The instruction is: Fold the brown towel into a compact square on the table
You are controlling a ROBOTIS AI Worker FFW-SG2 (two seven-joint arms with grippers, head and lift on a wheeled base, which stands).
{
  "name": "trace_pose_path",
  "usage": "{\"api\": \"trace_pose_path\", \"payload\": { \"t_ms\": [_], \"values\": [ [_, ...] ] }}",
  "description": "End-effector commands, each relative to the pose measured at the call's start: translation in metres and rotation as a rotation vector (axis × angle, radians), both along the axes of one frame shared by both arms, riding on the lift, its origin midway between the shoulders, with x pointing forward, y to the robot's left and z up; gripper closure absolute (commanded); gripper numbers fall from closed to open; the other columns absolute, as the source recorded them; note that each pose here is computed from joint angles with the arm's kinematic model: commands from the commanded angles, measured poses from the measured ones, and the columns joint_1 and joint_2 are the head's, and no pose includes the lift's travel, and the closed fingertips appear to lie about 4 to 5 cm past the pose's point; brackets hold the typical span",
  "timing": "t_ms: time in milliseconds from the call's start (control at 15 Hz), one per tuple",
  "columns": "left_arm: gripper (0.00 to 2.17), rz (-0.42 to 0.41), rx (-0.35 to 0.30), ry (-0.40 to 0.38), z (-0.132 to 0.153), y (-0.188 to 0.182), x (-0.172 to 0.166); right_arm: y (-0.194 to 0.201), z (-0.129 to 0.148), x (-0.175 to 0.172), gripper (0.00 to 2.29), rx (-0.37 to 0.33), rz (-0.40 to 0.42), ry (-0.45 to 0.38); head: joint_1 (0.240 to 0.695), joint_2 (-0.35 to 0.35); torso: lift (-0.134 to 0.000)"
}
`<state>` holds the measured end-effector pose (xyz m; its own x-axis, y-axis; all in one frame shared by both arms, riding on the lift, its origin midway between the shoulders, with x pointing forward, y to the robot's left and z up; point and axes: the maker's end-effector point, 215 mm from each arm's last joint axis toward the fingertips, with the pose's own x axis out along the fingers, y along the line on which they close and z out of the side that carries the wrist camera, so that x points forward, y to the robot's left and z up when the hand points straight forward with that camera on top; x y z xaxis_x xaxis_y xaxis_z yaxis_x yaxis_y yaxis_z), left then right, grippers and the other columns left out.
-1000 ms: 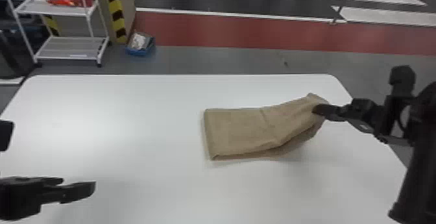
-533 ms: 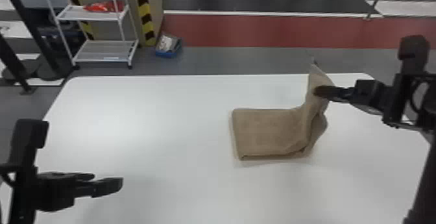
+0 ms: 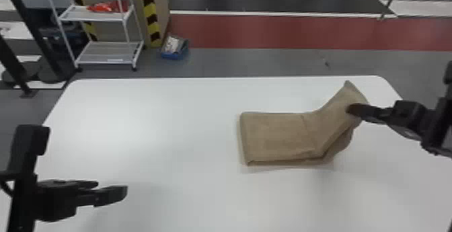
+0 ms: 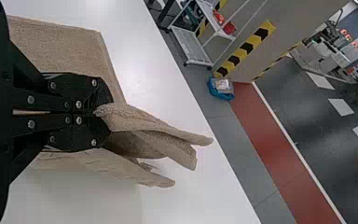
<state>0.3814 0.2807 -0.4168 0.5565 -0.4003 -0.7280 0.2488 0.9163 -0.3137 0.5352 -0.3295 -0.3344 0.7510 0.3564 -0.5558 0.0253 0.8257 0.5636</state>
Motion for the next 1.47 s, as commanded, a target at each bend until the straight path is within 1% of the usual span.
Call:
{"api": "trace_pose_path", "payload": {
  "t_ms": [0,67,133,200,267,333,467,600,667,800,867,1000,1200,1333,1400],
  "values": [
    [0.09,-0.008,-0.001,0.005,-0.002,-0.004,-0.002,-0.030,-0.028,-0.028,1.74,-0.003,-0.040,0.053,0.695,-0.045,-0.125],
    [0.09,-0.011,-0.002,0.010,-0.004,-0.005,-0.004,-0.045,-0.038,-0.041,1.41,-0.003,-0.066,0.074,0.695,-0.075,-0.125],
    [0.09,-0.011,0.002,0.011,-0.004,-0.006,-0.004,-0.058,-0.038,-0.045,0.76,0.002,-0.088,0.073,0.695,-0.089,-0.125],
    [0.09,-0.015,0.001,0.013,-0.005,-0.008,-0.004,-0.068,-0.039,-0.049,0.06,0.007,-0.103,0.074,0.695,-0.106,-0.125],
    [0.09,-0.023,0.001,0.014,-0.005,-0.012,-0.005,-0.075,-0.041,-0.054,0.00,0.006,-0.109,0.079,0.695,-0.121,-0.125],
    [0.09,-0.026,0.007,0.011,-0.004,-0.013,-0.005,-0.080,-0.041,-0.056,0.00,0.002,-0.112,0.082,0.695,-0.150,-0.125],
    [0.09,-0.030,0.007,0.009,-0.002,-0.015,-0.007,-0.094,-0.048,-0.061,0.02,-0.011,-0.126,0.109,0.695,-0.175,-0.125],
    [0.09,-0.029,0.011,0.012,-0.002,-0.014,-0.009,-0.097,-0.060,-0.065,0.03,0.003,-0.131,0.137,0.695,-0.195,-0.125],
    [0.09,-0.029,0.010,0.013,-0.002,-0.014,-0.010,-0.098,-0.062,-0.067,0.03,0.015,-0.134,0.138,0.695,-0.208,-0.125],
    [0.09,-0.025,0.012,0.012,-0.001,-0.011,-0.011,-0.092,-0.060,-0.071,0.04,0.060,-0.116,0.118,0.695,-0.212,-0.125],
    [0.09,-0.024,0.011,0.013,-0.002,-0.010,-0.012,-0.094,-0.061,-0.075,0.04,0.077,-0.121,0.114,0.695,-0.210,-0.125],
    [0.09,-0.027,0.011,0.015,-0.003,-0.010,-0.014,-0.108,-0.061,-0.077,0.05,0.061,-0.142,0.123,0.695,-0.204,-0.125],
    [0.09,-0.035,0.009,0.017,-0.004,-0.014,-0.014,-0.127,-0.074,-0.074,0.07,0.052,-0.172,0.184,0.695,-0.226,-0.125],
    [0.09,-0.034,0.014,0.017,-0.004,-0.014,-0.013,-0.125,-0.090,-0.071,0.10,0.049,-0.175,0.243,0.695,-0.245,-0.125],
    [0.09,-0.033,0.014,0.017,-0.004,-0.013,-0.013,-0.120,-0.095,-0.068,0.12,0.038,-0.162,0.267,0.695,-0.251,-0.125]
  ]
}}
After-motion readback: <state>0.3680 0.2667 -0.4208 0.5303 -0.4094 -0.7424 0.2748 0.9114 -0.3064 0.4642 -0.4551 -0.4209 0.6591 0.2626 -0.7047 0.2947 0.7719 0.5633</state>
